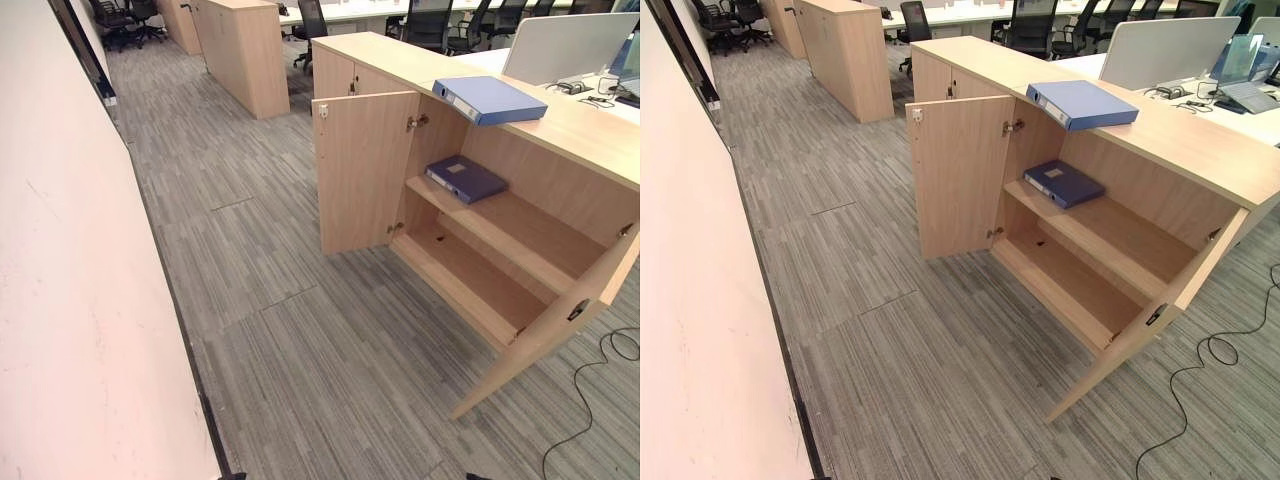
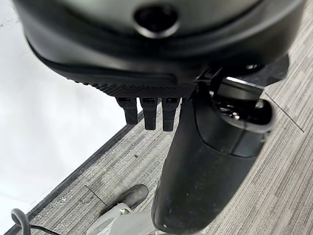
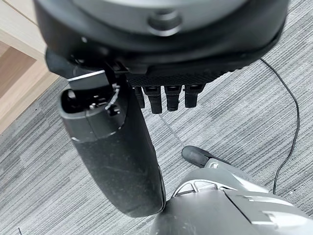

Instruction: Put the empty folder in the office cabinet

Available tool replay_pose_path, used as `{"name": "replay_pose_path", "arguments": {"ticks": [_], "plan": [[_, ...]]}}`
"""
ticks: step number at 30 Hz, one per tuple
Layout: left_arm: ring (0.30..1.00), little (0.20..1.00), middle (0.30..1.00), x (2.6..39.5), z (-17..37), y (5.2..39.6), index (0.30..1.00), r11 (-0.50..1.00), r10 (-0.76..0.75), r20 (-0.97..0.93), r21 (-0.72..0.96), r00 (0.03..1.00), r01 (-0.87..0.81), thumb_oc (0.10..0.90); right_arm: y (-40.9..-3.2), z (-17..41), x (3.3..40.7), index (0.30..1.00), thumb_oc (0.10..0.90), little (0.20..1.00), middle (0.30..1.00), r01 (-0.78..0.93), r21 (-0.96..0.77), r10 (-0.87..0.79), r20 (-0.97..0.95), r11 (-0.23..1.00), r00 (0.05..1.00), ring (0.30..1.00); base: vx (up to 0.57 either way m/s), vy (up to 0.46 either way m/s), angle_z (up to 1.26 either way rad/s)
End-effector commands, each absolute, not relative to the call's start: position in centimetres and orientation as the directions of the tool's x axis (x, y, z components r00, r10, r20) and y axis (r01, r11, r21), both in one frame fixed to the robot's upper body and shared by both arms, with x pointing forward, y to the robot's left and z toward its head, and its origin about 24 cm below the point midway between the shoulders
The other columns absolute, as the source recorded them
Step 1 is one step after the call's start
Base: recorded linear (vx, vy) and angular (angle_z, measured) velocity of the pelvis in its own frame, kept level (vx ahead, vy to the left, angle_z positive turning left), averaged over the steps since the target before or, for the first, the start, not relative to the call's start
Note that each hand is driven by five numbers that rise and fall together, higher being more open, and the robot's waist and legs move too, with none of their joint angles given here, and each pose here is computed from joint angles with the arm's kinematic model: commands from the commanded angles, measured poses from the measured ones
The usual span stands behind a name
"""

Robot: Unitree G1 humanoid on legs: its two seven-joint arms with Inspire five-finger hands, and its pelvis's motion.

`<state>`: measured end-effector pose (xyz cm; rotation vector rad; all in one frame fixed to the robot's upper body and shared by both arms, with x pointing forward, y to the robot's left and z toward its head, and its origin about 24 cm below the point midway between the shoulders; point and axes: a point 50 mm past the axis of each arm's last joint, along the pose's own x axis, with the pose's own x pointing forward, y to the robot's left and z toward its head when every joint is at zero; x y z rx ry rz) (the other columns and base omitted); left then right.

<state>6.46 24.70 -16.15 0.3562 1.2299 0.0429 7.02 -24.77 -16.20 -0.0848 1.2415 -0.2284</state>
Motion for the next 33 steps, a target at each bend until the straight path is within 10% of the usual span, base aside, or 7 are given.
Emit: {"name": "replay_pose_path", "arguments": {"ticks": [1,33], "plan": [[0.900,0.900,0.900,8.6,-15.3,26.1,0.900,0.940,0.234,-0.883,0.312,0.406,0.136,0.800,-26.5,-15.7,7.8,0.900,0.800,0.900,0.900,0.149,-0.222,-0.258,-0.916,0.964,0.307,0.900,0.00,0.000,0.00],[0.900,0.900,0.900,8.4,-15.2,26.9,0.900,0.937,0.267,-0.883,0.332,0.386,0.112,0.800,-25.8,-16.1,6.3,0.900,0.800,0.900,0.900,0.131,-0.216,-0.244,-0.931,0.968,0.271,0.900,0.00,-0.030,0.00]]}}
